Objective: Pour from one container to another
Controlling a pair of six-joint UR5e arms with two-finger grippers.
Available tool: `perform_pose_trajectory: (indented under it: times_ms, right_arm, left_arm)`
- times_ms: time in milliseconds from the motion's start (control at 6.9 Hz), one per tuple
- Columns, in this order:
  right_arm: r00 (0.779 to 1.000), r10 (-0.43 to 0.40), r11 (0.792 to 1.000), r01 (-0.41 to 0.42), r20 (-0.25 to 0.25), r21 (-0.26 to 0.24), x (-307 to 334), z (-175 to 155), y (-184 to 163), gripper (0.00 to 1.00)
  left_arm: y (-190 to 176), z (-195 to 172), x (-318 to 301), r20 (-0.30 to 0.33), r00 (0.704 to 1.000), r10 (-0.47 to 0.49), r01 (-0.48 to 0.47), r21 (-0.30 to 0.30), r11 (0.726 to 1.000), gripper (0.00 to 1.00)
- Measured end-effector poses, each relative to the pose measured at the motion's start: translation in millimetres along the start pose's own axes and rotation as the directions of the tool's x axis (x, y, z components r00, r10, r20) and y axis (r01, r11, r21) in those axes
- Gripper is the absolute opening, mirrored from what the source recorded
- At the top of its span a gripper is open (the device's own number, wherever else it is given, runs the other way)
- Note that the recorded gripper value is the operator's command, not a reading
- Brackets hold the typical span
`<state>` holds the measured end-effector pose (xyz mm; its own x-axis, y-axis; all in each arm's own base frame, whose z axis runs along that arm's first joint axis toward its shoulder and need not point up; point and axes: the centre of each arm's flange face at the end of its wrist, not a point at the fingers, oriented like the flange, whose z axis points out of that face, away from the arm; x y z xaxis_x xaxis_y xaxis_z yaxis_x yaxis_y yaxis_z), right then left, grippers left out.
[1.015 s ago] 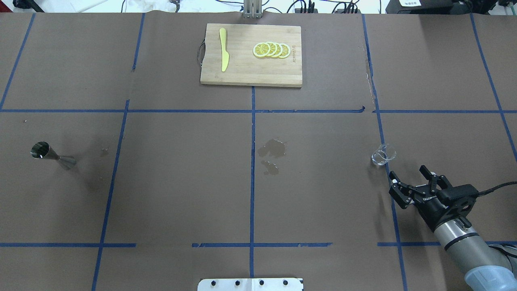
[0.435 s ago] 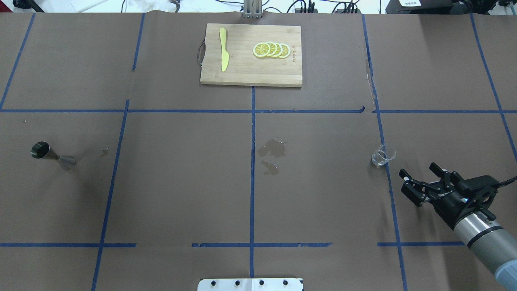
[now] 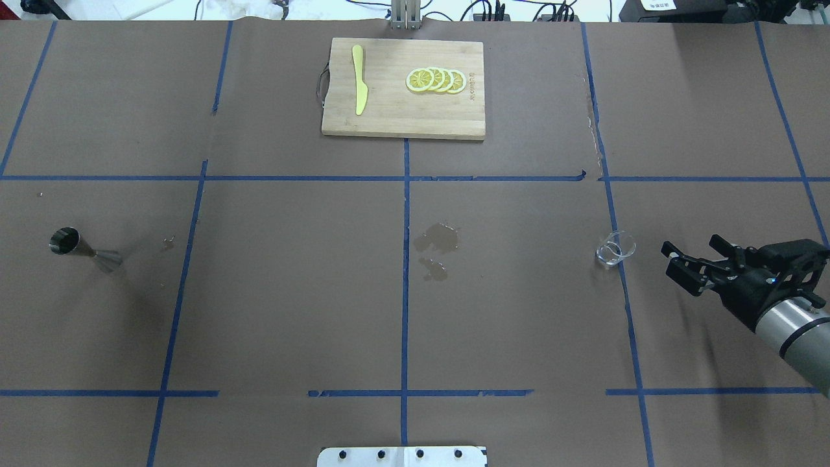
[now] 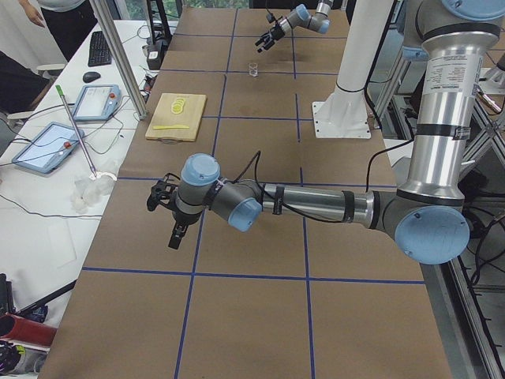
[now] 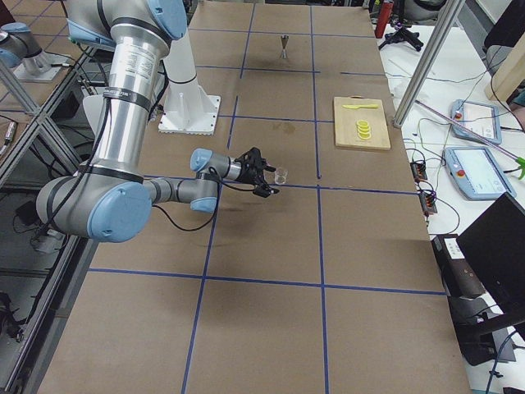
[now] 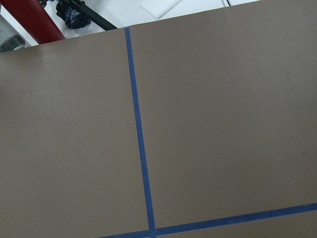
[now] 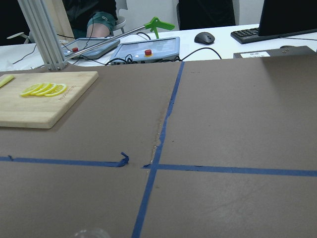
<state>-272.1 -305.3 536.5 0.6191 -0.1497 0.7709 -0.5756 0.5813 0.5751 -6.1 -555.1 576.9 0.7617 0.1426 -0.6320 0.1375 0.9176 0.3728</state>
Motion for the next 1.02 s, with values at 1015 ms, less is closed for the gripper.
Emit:
perform_pose_trajectory:
  times_ms: [1015]
  right_arm:
    - [0.991, -0.103, 0.913, 0.059, -0.088, -0.403, 147.6, 3.3, -168.3, 1.0]
  left_arm:
    - [12.3, 3.6, -10.1, -0.026, 1.0, -0.006, 0.005, -0.042, 0.999, 1.0]
